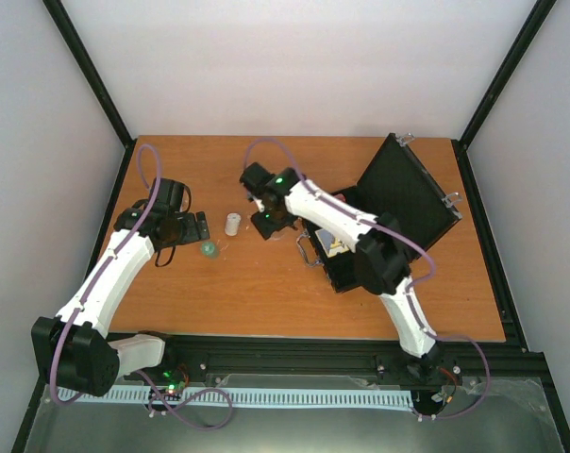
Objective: Pack up texas hold em set
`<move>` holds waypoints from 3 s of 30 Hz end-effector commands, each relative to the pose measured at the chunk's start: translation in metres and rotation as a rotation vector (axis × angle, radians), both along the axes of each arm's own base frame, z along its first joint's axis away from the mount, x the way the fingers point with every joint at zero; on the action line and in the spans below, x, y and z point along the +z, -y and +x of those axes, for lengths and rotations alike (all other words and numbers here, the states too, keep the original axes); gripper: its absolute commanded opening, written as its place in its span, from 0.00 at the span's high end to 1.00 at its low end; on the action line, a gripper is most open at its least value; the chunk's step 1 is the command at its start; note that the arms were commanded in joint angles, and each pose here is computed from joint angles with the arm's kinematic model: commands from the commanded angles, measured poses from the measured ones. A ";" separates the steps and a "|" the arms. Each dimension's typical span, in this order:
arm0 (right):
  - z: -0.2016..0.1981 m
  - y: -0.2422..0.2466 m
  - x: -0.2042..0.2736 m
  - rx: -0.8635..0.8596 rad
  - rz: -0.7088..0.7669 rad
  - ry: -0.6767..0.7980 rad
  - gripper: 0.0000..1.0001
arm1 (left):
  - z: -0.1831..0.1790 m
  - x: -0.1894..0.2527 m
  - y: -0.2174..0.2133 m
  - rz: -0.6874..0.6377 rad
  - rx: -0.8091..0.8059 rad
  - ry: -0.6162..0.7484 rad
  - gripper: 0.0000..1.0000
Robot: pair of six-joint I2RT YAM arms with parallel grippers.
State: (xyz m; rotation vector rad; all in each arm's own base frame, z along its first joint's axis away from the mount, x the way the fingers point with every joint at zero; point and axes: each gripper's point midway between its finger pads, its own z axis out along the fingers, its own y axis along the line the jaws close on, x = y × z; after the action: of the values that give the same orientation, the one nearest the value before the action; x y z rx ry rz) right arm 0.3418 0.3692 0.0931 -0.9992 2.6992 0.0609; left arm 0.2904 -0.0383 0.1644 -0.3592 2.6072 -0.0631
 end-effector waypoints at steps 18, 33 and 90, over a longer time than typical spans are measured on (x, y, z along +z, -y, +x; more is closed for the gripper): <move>0.035 0.209 -0.010 -0.442 -0.058 0.018 0.40 | 0.010 -0.002 0.005 -0.010 -0.020 0.001 0.00; 0.036 0.252 -0.037 -0.511 -0.095 -0.026 0.40 | 0.011 -0.006 0.004 -0.002 -0.016 -0.013 0.00; 0.035 0.182 -0.009 -0.480 0.212 -0.145 0.19 | 0.018 -0.015 0.022 -0.063 -0.098 -0.053 0.00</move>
State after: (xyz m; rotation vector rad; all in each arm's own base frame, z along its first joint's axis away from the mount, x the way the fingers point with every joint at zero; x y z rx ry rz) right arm 0.3794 0.1761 0.0920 -0.2981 2.8916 0.2512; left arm 0.2982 -0.0569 0.1372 -0.2841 2.7157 -0.1447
